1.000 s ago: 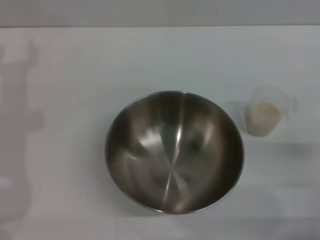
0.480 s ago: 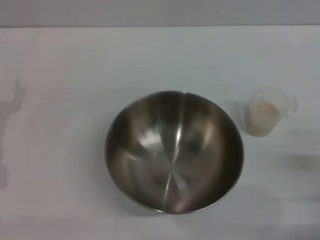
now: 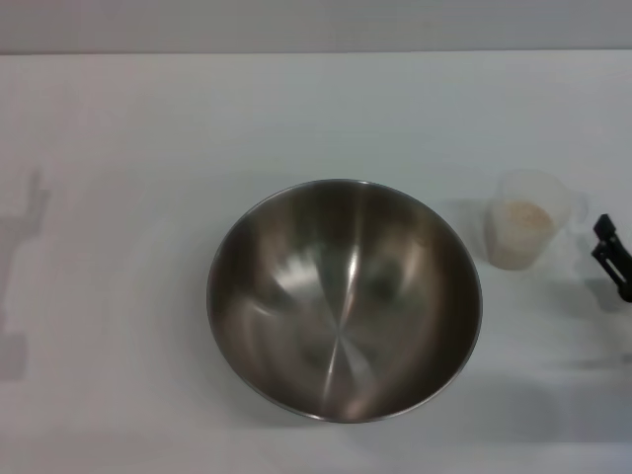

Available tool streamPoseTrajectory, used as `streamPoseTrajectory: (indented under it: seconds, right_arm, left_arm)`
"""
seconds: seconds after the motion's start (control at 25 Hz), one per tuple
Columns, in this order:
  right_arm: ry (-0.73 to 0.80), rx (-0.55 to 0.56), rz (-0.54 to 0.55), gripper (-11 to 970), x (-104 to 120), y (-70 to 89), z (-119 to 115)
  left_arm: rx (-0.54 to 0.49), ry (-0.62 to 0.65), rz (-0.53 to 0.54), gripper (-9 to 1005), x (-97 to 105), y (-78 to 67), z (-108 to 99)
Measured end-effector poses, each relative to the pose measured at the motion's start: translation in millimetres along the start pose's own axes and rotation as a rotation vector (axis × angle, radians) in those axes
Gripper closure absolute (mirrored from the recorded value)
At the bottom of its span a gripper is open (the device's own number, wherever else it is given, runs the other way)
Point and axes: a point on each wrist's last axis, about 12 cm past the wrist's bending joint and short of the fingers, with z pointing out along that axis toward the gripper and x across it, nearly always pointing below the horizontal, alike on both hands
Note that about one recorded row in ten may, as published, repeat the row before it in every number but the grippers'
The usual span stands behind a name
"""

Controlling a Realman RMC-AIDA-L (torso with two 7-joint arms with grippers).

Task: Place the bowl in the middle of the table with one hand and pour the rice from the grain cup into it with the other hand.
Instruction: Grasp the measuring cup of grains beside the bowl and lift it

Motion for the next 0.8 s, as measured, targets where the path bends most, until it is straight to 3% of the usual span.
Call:
streamPoseTrajectory:
  seconds: [0.8]
  right_arm:
    - [0.056,-0.031,0.003,123,2,6.8,26]
  left_arm:
    - [0.014,-0.009,0.026,154,-1,-3.0,1]
